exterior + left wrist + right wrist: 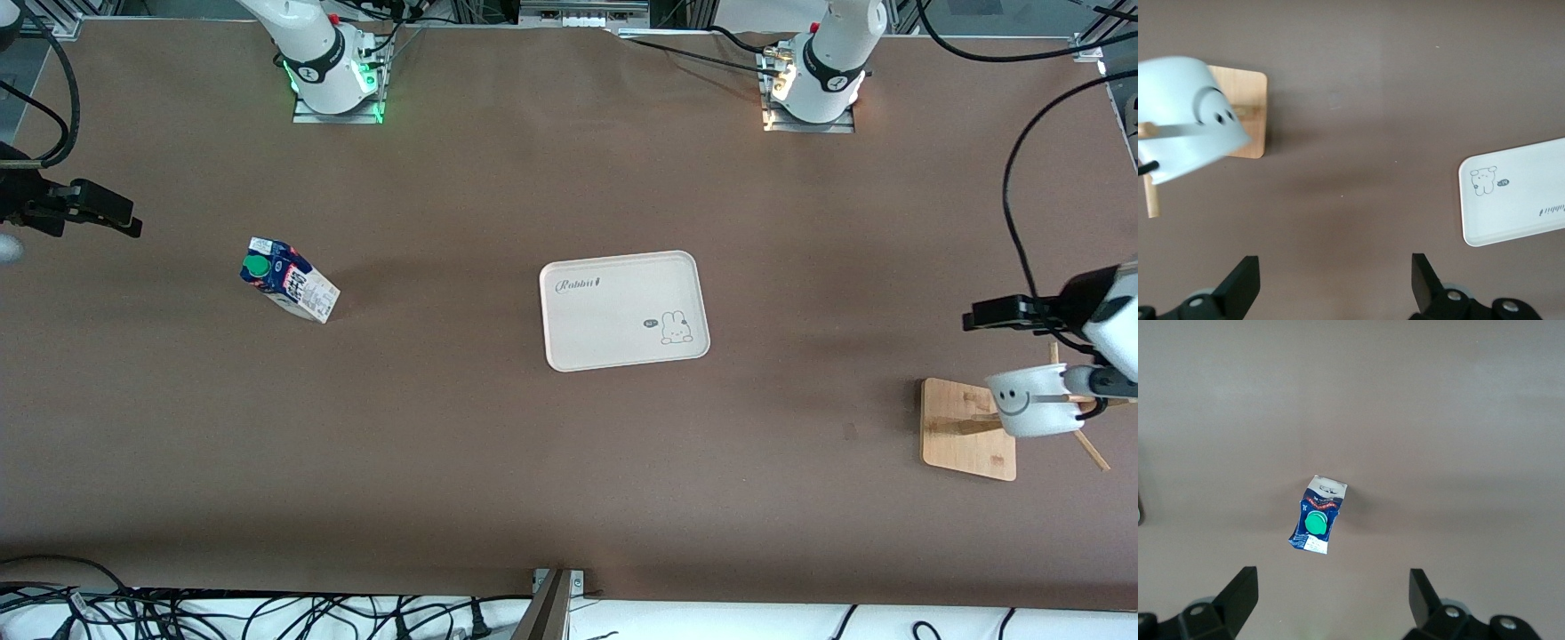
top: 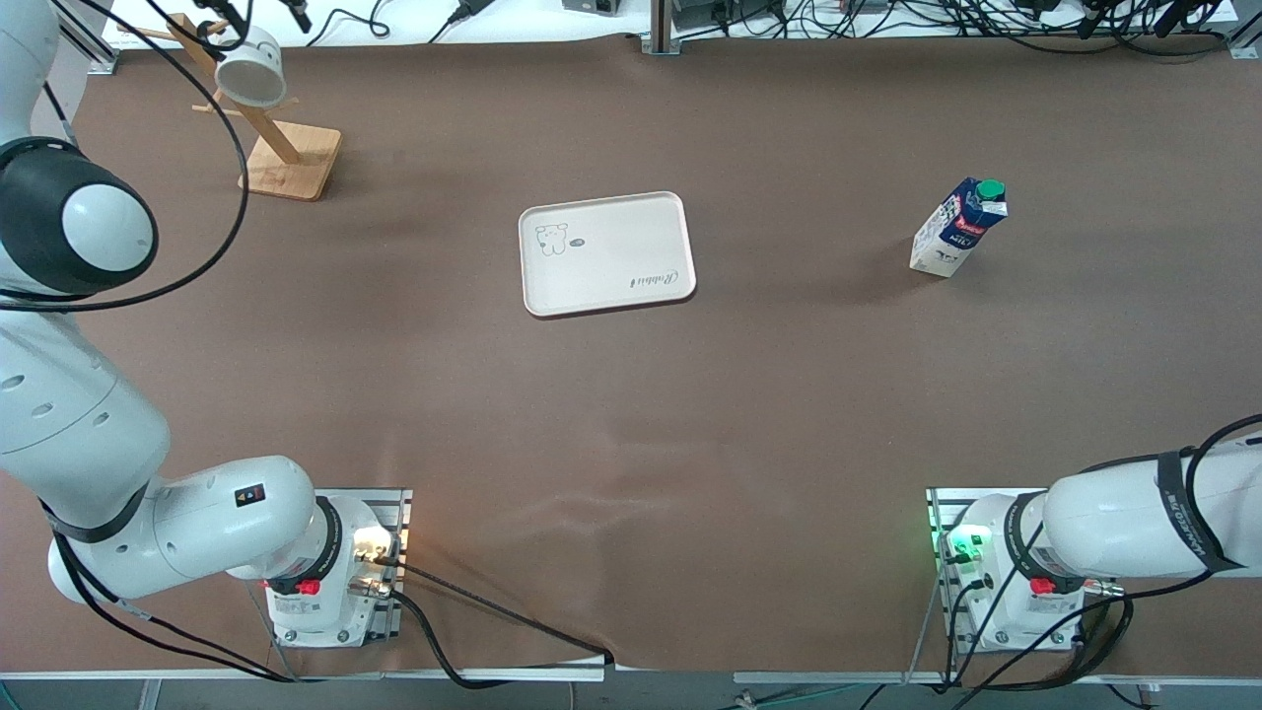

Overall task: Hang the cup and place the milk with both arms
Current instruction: 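Hook the mug handle onto a stand peg and open the left gripper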

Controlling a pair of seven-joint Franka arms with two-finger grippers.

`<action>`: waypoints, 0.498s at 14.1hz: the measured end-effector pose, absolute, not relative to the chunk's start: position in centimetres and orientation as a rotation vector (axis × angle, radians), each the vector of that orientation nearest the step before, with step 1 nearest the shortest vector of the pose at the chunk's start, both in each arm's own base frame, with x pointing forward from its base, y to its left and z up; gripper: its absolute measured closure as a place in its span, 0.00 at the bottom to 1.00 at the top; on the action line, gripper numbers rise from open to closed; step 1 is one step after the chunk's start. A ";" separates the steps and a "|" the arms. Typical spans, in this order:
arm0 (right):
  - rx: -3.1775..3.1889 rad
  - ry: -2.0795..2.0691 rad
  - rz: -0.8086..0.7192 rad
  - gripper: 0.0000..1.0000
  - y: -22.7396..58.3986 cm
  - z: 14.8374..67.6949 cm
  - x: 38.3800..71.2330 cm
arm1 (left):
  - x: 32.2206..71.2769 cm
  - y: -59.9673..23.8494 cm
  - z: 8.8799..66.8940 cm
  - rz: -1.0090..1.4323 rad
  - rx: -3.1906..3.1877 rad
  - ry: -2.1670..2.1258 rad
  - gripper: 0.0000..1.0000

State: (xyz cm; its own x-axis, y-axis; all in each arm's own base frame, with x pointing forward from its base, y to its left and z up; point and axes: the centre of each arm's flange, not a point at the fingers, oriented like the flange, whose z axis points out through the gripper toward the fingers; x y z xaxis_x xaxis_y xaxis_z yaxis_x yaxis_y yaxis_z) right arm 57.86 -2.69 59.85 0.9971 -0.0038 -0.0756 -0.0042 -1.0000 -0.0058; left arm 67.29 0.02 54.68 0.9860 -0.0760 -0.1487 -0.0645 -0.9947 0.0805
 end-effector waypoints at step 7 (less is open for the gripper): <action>-3.131 -0.044 0.119 0.00 -2.8 59.8 57.9 | 65.2 -7.1 54.4 -0.214 3.151 -0.331 0.00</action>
